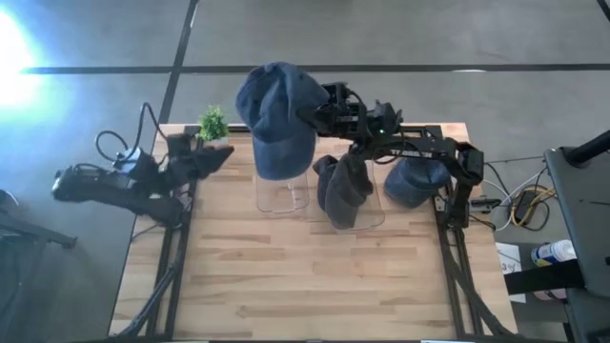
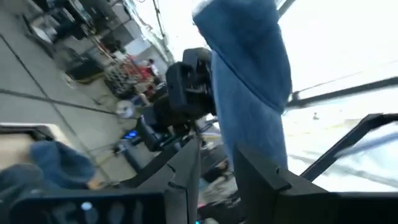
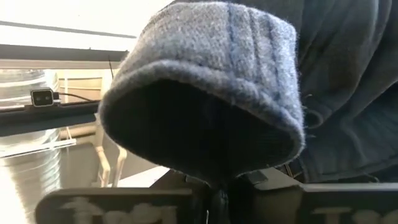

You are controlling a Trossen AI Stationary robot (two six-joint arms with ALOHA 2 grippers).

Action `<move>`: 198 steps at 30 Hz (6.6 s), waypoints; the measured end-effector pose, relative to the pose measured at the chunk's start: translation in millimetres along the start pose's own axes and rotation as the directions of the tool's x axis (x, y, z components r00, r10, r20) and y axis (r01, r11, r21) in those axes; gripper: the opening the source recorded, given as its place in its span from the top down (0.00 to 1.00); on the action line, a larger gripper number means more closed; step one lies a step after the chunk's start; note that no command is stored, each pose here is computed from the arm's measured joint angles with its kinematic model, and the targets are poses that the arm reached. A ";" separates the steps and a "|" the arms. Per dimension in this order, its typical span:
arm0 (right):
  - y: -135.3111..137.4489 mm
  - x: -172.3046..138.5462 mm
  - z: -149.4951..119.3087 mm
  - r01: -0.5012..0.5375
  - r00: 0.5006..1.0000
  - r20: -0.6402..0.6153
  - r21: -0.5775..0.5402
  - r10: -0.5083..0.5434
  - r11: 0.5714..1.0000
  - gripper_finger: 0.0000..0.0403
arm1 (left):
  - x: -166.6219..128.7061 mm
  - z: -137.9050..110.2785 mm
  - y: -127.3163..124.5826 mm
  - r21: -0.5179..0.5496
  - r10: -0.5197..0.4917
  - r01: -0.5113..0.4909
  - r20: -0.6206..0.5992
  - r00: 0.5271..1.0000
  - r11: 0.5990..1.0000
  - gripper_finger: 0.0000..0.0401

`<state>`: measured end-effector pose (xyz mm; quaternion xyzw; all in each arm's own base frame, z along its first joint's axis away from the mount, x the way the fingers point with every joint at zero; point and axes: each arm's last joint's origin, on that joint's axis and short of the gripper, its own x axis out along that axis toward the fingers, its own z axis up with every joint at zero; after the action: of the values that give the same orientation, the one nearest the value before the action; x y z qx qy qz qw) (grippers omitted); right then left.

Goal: Pick & Place hat
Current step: Put the bottom blue cap into the left transparent bin

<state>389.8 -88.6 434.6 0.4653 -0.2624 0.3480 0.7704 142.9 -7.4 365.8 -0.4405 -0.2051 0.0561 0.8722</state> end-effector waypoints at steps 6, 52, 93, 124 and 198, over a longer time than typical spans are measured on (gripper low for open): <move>10.5 3.0 1.8 -0.002 1.000 0.000 -0.026 0.002 1.000 0.93 | 33.5 19.3 18.1 -0.075 -0.212 0.211 -0.004 0.977 0.975 0.77; 11.3 -1.0 11.1 0.001 1.000 0.013 -0.025 0.000 1.000 0.93 | 64.2 35.3 44.6 -0.119 -0.384 0.378 -0.033 0.923 0.918 0.77; 13.3 -5.2 20.6 0.001 1.000 0.004 -0.055 -0.001 0.998 0.93 | 67.1 49.5 48.0 -0.040 -0.454 0.452 -0.118 0.883 0.891 0.78; 13.8 -7.1 25.1 0.009 1.000 0.009 -0.079 -0.009 0.997 0.93 | 78.5 57.2 46.3 -0.014 -0.455 0.460 -0.168 0.874 0.888 0.78; -6.6 -16.1 33.0 0.246 0.969 0.056 -0.086 -0.242 0.966 0.93 | 86.1 68.8 34.3 0.129 -0.535 0.557 -0.167 0.828 0.821 0.79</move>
<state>382.4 -125.2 433.6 0.4659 -0.2362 0.2276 0.8218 196.0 88.6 401.5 -0.2888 -0.2628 -0.2062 0.8972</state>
